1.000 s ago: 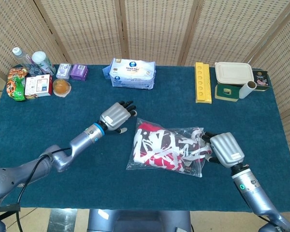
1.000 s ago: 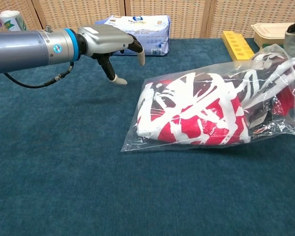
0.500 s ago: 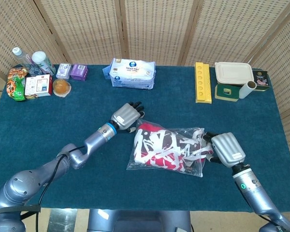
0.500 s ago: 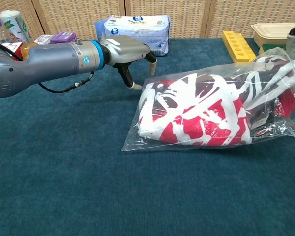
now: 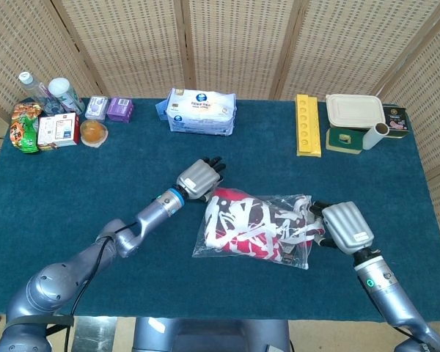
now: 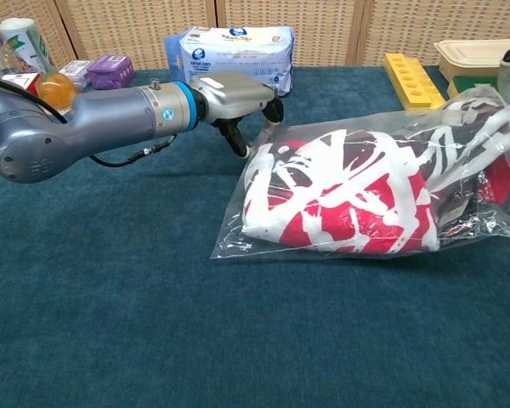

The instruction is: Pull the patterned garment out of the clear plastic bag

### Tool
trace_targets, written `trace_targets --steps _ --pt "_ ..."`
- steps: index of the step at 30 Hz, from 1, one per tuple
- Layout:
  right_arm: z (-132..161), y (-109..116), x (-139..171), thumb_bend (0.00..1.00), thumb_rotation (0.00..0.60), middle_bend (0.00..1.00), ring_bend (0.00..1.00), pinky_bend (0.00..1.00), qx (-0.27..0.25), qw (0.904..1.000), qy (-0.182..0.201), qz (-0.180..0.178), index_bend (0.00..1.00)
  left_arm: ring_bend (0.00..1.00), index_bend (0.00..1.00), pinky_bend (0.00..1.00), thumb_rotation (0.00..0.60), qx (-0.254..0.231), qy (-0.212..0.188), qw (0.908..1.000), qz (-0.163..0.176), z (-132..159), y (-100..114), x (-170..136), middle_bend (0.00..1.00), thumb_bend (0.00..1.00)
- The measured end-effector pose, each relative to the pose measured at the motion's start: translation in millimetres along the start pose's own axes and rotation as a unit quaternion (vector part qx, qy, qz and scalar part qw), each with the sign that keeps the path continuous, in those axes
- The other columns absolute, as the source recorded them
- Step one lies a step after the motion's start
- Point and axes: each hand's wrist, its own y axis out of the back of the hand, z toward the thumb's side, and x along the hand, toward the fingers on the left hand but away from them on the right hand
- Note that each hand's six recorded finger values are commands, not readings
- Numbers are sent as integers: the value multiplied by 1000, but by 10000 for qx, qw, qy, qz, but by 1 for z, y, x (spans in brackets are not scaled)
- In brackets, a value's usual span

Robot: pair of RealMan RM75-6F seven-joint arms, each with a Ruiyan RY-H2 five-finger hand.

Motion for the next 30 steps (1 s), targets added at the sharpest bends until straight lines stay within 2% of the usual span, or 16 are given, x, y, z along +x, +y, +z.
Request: trace_targets --steps 9,14,23,30 --pt "-2 1 1 474 600 514 685 705 -55 10000 -20 7 678 156 638 292 600 -56 -61 10000 50 3 -3 2 251 463" --pt "-2 4 3 474 600 517 686 706 -119 9999 -1 -42 680 157 640 293 600 -169 -71 9998 96 -5 -4 -6 253 467" --pt "-1 13 4 474 600 516 687 706 -180 9997 59 -180 679 171 639 293 600 -273 -53 9994 222 -32 -1 -34 276 468" --pt "1 17 6 474 600 517 690 706 -210 9994 99 -249 680 254 639 311 600 -492 17 9984 280 -58 0 -77 407 470"
